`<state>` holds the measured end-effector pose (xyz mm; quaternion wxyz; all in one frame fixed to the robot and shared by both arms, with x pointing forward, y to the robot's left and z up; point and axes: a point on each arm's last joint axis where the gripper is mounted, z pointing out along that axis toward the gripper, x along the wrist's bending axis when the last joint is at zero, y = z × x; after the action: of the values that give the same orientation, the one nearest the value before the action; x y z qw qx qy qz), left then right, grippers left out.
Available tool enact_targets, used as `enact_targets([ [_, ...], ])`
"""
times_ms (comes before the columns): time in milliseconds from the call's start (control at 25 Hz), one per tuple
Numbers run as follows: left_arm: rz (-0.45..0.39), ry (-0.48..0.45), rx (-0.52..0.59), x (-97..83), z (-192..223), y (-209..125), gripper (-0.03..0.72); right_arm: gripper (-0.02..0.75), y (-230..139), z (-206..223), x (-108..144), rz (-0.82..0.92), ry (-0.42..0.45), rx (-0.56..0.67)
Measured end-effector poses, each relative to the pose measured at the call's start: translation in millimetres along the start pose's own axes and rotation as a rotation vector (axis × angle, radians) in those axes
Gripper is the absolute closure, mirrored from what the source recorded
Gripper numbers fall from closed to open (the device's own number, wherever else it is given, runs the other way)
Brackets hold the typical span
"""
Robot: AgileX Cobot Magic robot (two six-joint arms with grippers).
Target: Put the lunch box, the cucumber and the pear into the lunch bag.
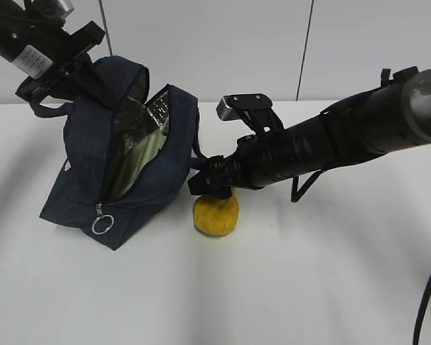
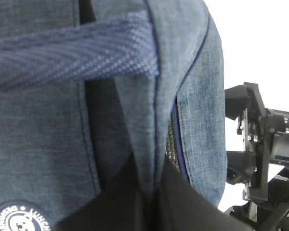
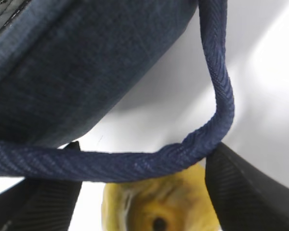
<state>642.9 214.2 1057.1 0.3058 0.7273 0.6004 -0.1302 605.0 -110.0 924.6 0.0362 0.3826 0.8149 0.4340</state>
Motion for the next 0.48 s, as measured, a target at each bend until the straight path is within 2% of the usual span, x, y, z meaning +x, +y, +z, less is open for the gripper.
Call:
enact_targets([
  [320,0.000,0.000,0.000,0.0,0.0,0.0,0.688,0.154,-0.5,0.0,-1.1,0.002,-0.012,0.005],
  [480,0.000,0.000,0.000,0.0,0.0,0.0,0.688,0.154,-5.6,-0.1,-1.1,0.027,-0.015,0.061],
])
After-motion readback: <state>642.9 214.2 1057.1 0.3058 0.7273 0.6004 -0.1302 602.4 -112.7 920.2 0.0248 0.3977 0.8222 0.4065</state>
